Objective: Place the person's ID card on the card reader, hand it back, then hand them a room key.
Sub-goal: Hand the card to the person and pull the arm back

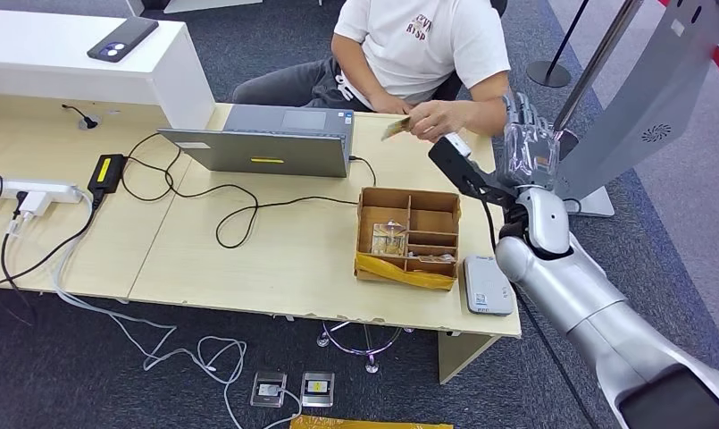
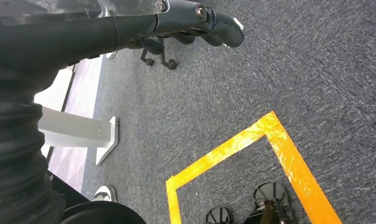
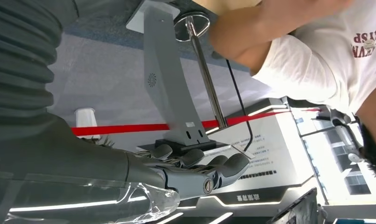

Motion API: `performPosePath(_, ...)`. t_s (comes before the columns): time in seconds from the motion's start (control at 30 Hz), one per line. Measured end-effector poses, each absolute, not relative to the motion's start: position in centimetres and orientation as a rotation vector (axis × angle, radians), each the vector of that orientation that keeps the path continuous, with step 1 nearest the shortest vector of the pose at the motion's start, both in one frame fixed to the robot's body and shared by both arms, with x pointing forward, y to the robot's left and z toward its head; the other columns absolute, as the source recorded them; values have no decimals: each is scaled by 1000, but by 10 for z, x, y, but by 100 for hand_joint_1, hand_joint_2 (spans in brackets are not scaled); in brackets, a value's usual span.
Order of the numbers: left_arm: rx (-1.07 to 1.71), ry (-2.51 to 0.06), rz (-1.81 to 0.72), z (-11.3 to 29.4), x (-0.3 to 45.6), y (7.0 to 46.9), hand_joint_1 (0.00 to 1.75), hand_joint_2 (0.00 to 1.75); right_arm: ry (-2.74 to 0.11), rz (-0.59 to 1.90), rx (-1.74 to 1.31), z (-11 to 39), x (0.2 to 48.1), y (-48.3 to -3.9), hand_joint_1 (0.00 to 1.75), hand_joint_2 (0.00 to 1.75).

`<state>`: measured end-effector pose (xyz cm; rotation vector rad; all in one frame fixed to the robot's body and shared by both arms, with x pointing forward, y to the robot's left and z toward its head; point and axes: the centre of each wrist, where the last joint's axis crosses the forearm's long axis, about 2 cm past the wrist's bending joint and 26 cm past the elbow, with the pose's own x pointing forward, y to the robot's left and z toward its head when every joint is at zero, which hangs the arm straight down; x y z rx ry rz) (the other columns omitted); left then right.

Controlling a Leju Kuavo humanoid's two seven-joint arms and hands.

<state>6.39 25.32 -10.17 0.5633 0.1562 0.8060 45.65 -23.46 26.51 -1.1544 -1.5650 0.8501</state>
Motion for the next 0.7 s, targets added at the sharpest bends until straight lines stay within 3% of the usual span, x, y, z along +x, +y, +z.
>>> performPosePath(0.33,544,194,811,-101,61,245,0,175,-1764,773,-887,261,422,-225,0,175)
performPosePath(0.7,527,210,828,-100,61,236,0,175,-1842,937,-593,262,374,-206,0,175)
